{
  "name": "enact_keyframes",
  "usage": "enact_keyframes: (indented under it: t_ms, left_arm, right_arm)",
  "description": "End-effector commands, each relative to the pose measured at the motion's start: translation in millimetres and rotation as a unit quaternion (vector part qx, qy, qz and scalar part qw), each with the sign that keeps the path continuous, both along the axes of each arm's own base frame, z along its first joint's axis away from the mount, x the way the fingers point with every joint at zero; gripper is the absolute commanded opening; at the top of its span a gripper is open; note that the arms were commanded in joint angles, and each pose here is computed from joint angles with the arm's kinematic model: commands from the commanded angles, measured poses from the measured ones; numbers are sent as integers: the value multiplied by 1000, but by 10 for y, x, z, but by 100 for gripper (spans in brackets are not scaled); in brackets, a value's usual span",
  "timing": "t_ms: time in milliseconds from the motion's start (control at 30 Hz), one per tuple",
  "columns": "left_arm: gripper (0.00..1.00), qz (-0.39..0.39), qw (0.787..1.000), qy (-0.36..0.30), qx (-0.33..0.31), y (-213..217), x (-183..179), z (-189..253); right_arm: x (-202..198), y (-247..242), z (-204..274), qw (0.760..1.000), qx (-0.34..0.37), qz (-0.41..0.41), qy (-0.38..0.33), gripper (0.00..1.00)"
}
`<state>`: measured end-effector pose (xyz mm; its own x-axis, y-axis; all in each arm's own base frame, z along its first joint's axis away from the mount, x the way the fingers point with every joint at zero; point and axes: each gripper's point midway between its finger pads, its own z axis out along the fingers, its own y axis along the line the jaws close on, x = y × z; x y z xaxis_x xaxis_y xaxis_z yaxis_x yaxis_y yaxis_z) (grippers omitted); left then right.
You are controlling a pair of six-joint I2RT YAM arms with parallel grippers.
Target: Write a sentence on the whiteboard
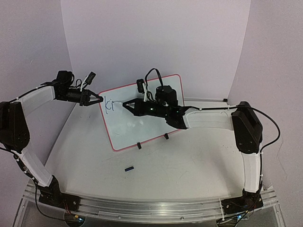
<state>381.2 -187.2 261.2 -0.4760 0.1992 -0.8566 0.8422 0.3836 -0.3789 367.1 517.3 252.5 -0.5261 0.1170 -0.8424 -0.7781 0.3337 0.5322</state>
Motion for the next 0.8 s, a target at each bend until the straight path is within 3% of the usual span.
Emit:
enact_keyframes:
  t_ms: [0, 767]
  left_arm:
    - [0, 7, 1000, -6, 25, 16, -49, 7]
    - [0, 8, 1000, -8, 26, 19, -54, 21]
  right_arm:
    - [-94, -133, 524, 998, 37, -2, -49, 0]
    - [36, -33, -122, 1000, -29, -10, -1, 0]
